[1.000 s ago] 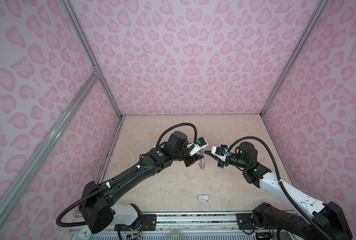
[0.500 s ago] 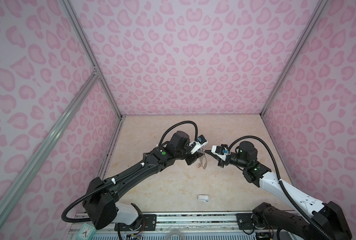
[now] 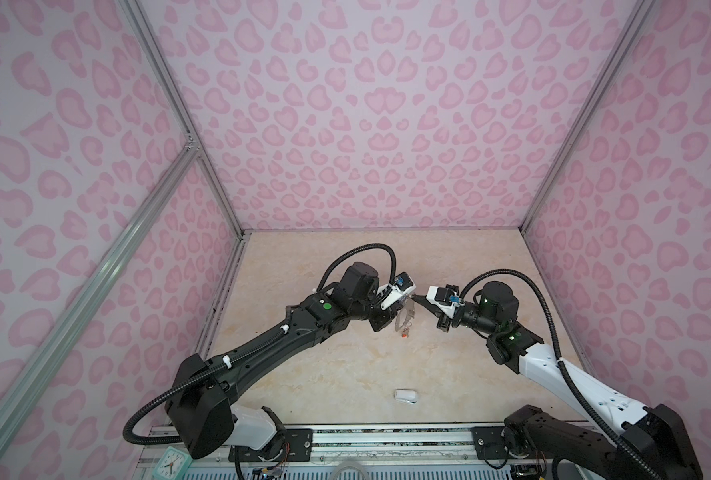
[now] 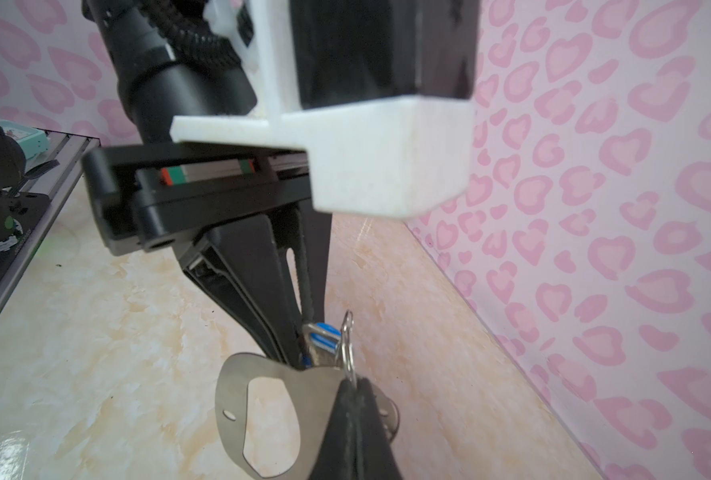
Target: Put the keys on the keyring
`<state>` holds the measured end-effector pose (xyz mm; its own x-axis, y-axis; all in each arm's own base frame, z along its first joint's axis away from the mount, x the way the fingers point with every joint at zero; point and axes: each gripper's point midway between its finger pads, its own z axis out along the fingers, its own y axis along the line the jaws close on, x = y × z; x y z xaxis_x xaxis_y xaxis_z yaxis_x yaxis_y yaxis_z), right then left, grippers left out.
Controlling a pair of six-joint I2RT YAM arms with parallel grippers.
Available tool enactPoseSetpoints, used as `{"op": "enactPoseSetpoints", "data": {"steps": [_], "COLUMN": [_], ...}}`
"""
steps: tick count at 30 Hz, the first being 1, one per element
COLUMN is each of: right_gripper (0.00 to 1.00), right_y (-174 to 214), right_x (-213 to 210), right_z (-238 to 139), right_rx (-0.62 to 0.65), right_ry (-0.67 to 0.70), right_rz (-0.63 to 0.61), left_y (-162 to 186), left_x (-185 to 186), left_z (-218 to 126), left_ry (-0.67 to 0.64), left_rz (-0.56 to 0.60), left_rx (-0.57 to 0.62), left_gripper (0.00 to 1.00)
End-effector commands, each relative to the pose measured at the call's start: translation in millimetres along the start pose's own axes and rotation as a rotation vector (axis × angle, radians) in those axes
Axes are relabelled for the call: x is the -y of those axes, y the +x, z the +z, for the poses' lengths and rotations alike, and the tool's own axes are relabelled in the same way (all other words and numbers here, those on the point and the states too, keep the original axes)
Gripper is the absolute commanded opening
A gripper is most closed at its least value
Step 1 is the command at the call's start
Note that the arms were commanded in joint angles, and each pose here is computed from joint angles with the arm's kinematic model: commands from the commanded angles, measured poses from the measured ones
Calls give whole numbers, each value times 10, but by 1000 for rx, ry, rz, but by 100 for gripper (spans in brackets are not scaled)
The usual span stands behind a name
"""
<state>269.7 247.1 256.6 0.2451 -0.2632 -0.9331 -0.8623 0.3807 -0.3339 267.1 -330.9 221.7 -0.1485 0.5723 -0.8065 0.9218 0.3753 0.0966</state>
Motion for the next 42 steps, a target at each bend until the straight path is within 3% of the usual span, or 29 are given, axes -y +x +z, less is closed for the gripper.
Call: {"op": "enactPoseSetpoints", "data": {"steps": [1, 10, 21, 29, 35, 42], "right_gripper": [0, 0, 0, 0, 0, 0], "right_y": [-110, -142, -101, -33, -60, -123], "right_x": [30, 95, 54, -52, -81, -119], "right_z": [-6, -17, -6, -24, -30, -33], "right_rx": [49, 75, 75, 47, 65, 96], "right_ry": [10, 45, 27, -18, -35, -61], "right_rz": [-10, 21, 20, -17, -24, -18], "left_y": [-19, 1, 17, -9, -45, -400], "left_x": [30, -41, 207, -7, -149, -32], "left_z": [21, 80, 143, -57, -320, -575], "left_ry": [25, -14, 150, 12, -106, -73], "left_rz": [11, -12, -16, 30, 84, 176], "left_rx": [-1, -24, -60, -29, 23, 195], "left_gripper": [10, 3, 3, 33, 35, 32]}}
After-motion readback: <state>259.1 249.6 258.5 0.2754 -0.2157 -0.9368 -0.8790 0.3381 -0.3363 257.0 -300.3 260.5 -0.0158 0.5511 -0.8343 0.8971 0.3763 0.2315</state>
